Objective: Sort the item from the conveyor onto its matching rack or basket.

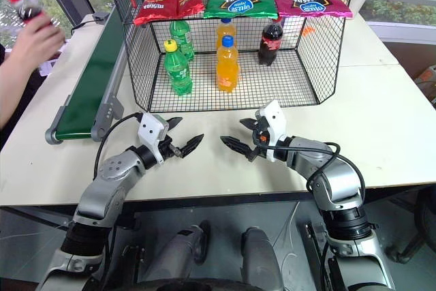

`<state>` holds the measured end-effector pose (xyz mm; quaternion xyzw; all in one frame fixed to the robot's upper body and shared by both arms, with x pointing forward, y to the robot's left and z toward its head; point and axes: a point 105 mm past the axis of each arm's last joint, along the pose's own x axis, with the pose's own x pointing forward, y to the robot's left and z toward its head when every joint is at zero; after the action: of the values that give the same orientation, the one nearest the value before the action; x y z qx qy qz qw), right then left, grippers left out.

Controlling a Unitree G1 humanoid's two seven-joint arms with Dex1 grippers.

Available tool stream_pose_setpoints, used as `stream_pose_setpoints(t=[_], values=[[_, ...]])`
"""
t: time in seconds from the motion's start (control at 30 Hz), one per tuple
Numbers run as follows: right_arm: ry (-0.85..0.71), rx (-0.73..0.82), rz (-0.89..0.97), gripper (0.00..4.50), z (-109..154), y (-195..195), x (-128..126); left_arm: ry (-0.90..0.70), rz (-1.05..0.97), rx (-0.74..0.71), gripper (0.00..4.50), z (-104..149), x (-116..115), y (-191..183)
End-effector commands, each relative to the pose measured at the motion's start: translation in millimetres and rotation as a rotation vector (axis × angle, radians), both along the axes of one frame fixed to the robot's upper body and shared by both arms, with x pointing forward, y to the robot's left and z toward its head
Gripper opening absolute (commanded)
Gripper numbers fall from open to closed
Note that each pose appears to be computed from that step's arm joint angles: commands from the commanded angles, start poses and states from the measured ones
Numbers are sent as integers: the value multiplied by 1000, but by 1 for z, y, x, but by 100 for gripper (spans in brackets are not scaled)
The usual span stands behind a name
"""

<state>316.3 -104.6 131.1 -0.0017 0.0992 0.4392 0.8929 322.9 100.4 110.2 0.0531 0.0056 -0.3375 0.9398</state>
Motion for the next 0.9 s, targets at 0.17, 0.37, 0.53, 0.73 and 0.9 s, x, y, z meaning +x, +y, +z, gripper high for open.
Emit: stream_pose_setpoints(t=[0.17,0.37,0.53,0.73,0.9], values=[[-74,13,26,439,18,4,-1,-44,-9,-3,450,12,-2,-2],[-75,16,30,439,19,5,-2,-38,-17,-6,450,12,-2,-3],[-73,23,43,439,21,6,-4,-47,-14,2,450,13,-3,-1],[-103,23,103,439,31,13,-9,-94,26,23,450,30,-5,10],[-136,27,143,439,43,19,-12,-169,131,-30,450,60,-4,28]])
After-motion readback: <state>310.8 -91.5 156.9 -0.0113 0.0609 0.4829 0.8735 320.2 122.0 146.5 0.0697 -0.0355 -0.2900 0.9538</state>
